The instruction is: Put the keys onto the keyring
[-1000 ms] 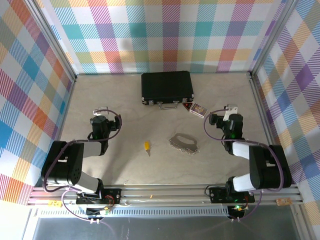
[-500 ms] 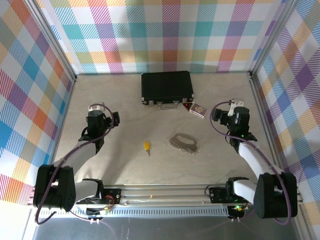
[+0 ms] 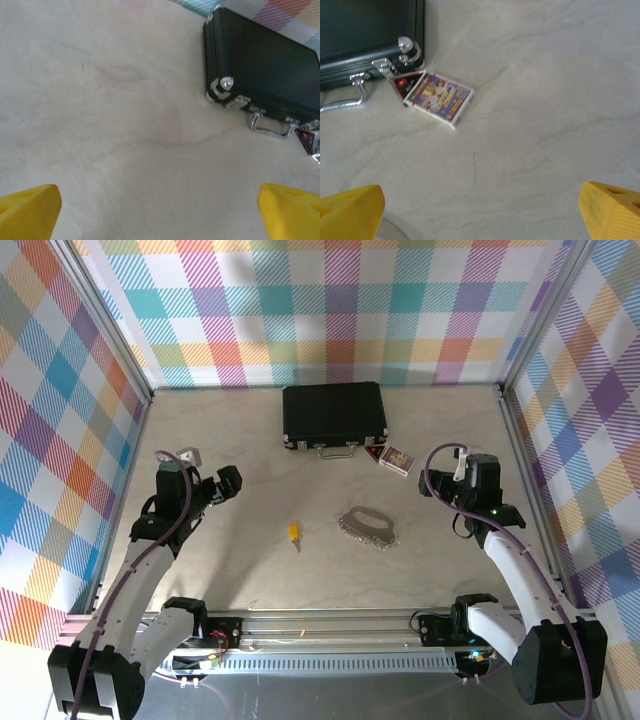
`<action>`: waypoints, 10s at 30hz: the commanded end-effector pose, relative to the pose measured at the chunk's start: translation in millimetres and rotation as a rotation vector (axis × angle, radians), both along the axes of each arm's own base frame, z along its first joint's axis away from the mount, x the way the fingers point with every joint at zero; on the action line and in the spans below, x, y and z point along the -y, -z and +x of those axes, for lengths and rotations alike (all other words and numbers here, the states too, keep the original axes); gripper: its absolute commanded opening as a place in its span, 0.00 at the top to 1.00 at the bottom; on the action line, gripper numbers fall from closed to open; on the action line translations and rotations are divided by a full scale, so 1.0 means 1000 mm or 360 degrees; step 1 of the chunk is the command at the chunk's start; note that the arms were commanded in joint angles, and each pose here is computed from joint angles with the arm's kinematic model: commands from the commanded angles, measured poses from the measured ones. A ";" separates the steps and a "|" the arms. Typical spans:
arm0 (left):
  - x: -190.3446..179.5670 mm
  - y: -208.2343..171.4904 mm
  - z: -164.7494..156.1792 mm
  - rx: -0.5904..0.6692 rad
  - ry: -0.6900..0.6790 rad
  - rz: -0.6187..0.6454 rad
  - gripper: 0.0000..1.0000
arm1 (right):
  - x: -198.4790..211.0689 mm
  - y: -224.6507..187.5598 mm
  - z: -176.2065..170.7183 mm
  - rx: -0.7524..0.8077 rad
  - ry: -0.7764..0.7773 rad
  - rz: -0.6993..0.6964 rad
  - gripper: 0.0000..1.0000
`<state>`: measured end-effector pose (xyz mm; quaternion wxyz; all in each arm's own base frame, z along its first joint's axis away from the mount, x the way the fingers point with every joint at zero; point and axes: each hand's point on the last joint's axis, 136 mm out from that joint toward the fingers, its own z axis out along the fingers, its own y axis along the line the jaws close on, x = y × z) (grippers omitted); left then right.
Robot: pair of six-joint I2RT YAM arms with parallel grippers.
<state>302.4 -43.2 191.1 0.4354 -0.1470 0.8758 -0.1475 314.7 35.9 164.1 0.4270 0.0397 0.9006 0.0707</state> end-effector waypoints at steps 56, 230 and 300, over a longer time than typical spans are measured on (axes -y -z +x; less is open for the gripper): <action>0.279 0.090 -0.013 -0.0607 0.1299 -0.0203 0.45 | -0.114 0.045 -0.106 -0.0649 -0.0564 0.0616 0.01; 0.264 -0.187 -0.169 0.0789 0.2498 0.0310 1.00 | -0.200 -0.219 -0.182 0.0631 -0.2128 0.0531 0.22; 0.277 -0.177 -0.185 0.0748 0.2609 0.0292 0.94 | -0.241 -0.188 -0.200 0.0634 -0.2377 0.0371 1.00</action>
